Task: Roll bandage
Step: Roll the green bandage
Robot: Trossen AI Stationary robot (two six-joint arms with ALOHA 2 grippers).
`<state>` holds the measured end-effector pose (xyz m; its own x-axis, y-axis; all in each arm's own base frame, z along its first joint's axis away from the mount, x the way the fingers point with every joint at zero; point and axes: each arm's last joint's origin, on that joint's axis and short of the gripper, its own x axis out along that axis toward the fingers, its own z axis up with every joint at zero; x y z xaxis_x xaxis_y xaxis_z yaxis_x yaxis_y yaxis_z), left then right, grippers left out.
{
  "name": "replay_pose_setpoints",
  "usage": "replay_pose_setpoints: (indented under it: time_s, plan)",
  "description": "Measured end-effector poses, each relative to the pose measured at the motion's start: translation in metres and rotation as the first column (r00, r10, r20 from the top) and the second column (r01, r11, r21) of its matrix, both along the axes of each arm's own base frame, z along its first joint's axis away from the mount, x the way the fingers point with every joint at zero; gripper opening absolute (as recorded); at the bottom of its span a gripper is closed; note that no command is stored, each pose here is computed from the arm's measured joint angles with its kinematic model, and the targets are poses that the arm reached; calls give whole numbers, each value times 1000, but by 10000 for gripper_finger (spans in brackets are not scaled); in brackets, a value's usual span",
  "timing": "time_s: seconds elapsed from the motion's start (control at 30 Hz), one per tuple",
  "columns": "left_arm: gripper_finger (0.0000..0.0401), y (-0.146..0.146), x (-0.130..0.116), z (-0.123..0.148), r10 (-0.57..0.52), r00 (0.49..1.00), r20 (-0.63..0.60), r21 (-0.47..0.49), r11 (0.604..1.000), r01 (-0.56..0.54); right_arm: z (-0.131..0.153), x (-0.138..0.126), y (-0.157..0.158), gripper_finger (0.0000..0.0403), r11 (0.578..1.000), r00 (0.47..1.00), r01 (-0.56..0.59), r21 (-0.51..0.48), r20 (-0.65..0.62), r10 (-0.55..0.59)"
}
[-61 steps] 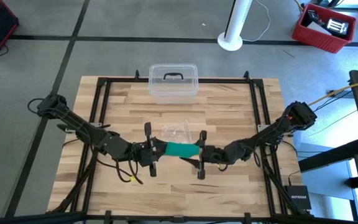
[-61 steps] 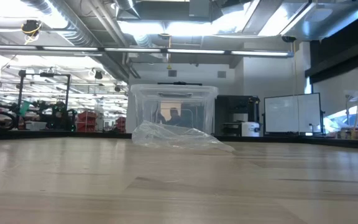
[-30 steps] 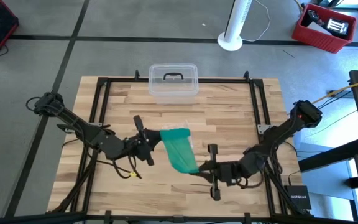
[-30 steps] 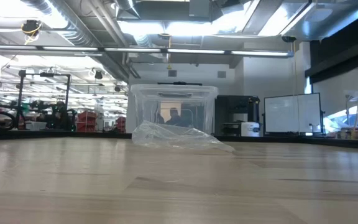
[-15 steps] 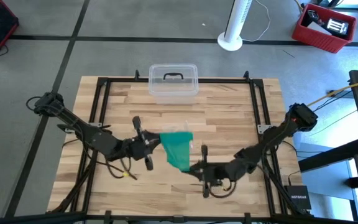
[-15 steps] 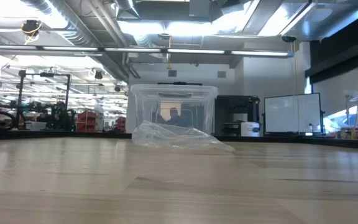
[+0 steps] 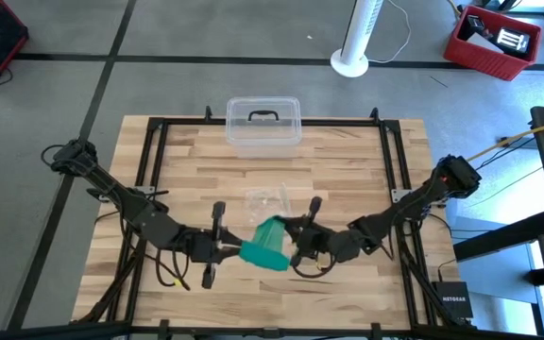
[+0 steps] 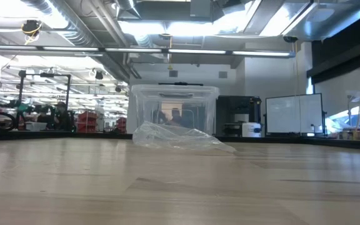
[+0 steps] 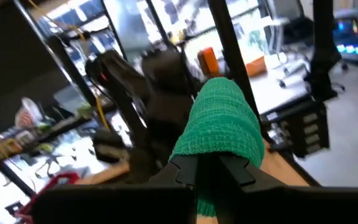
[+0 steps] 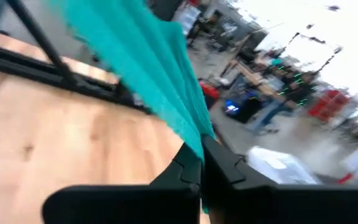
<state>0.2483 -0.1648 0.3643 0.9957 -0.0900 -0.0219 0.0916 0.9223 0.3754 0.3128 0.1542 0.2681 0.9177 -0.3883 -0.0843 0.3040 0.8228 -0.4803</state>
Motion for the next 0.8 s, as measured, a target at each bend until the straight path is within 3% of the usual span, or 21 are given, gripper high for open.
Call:
replay_pose_setpoints:
  time_s: [0.13,0.33,0.47,0.67,0.8]
  plan:
    - [13,1,0,-6,9,998,-54,4,1000,-9,7,0,2,4,999,999,1,-33,42,1]
    - [13,4,1,-7,77,995,-58,27,997,-75,11,-1,5,16,999,995,-45,25,94,43]
    - [13,9,3,-6,116,992,-51,15,993,-116,7,-1,6,74,992,992,-99,83,85,92]
    - [13,16,8,-6,148,988,-53,-13,989,-149,1,-1,7,175,989,993,-117,92,35,114]
    - [13,19,9,-6,169,984,-52,-15,985,-170,1,0,10,211,970,978,-209,129,40,205]
